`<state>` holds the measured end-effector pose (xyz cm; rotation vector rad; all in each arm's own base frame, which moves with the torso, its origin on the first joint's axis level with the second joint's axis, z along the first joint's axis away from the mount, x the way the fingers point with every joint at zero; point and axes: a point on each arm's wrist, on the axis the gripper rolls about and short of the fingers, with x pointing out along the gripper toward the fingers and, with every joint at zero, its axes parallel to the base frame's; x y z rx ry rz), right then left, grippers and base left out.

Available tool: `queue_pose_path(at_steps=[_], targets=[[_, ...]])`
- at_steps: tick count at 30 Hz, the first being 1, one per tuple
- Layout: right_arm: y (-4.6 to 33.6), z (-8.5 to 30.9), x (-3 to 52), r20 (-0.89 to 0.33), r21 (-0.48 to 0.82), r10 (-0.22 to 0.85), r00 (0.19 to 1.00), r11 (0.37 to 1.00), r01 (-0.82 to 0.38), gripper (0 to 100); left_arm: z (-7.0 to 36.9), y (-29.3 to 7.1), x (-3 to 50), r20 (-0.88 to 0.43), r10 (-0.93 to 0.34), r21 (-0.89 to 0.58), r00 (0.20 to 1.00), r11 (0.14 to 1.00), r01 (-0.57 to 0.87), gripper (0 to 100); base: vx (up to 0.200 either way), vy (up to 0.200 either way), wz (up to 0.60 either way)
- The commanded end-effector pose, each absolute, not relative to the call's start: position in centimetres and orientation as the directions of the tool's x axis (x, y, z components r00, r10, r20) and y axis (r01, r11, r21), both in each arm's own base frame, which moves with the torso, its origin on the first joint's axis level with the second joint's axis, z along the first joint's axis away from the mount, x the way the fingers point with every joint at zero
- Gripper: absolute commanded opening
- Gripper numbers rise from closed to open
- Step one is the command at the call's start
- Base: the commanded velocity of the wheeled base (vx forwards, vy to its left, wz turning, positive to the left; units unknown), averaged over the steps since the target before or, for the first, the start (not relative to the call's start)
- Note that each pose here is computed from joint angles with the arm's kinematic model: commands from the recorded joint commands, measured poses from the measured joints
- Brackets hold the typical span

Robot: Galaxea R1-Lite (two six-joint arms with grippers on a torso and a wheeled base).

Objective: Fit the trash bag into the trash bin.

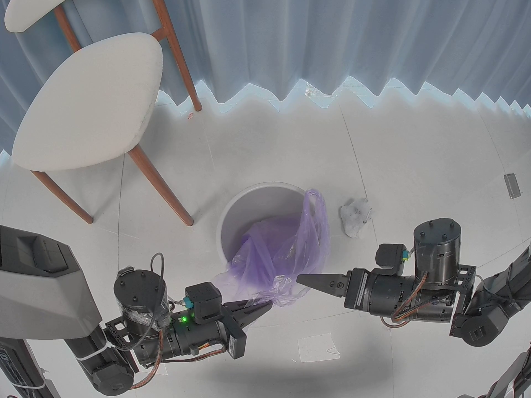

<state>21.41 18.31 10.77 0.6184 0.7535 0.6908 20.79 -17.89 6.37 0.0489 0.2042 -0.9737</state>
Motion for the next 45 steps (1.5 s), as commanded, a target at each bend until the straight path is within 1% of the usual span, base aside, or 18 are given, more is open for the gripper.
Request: queue_pose_path(at_steps=[1,10,15,20,26,32,33,37,45], targets=[[18.4,10.0,21.7,-0.420,0.709,0.735,0.532,0.632,-0.314,100,6.5,-17.9,20.8,-0.190,-0.815,-0.049,0.547,0.565,0.824,0,0.000,0.000,0.00],[17.7,9.0,20.9,-0.460,0.702,0.721,0.518,0.653,-0.285,100,6.6,-17.9,21.0,-0.182,-0.812,-0.047,0.555,0.571,0.820,0,0.000,0.000,0.00],[17.4,8.5,20.6,-0.481,0.697,0.712,0.512,0.665,-0.270,100,7.7,-17.9,21.2,-0.138,-0.815,-0.034,0.563,0.572,0.820,0,0.000,0.000,0.00],[17.9,8.6,21.2,-0.467,0.705,0.717,0.518,0.655,-0.272,100,8.1,-18.0,20.8,-0.128,-0.822,-0.031,0.555,0.563,0.826,0,0.000,0.000,0.00],[18.7,9.3,23.0,-0.426,0.715,0.720,0.548,0.639,-0.284,100,8.0,-18.1,20.5,-0.131,-0.827,-0.031,0.546,0.554,0.832,0,0.000,0.000,0.00],[19.2,9.2,23.8,-0.423,0.722,0.719,0.551,0.635,-0.274,100,8.2,-18.1,20.4,-0.125,-0.829,-0.029,0.546,0.553,0.833,0,0.000,0.000,0.00],[19.2,9.2,23.8,-0.421,0.722,0.717,0.555,0.635,-0.274,0,8.2,-18.1,20.4,-0.125,-0.828,-0.029,0.547,0.554,0.832,0,0.000,0.000,0.00],[19.1,9.4,23.7,-0.415,0.720,0.712,0.566,0.637,-0.274,0,8.3,-18.0,20.5,-0.122,-0.826,-0.029,0.550,0.557,0.830,0,0.000,0.000,0.00],[18.4,11.5,23.0,-0.355,0.729,0.723,0.593,0.611,-0.308,0,8.1,-18.1,20.5,-0.126,-0.826,-0.032,0.549,0.557,0.830,0,0.000,0.000,0.00]])
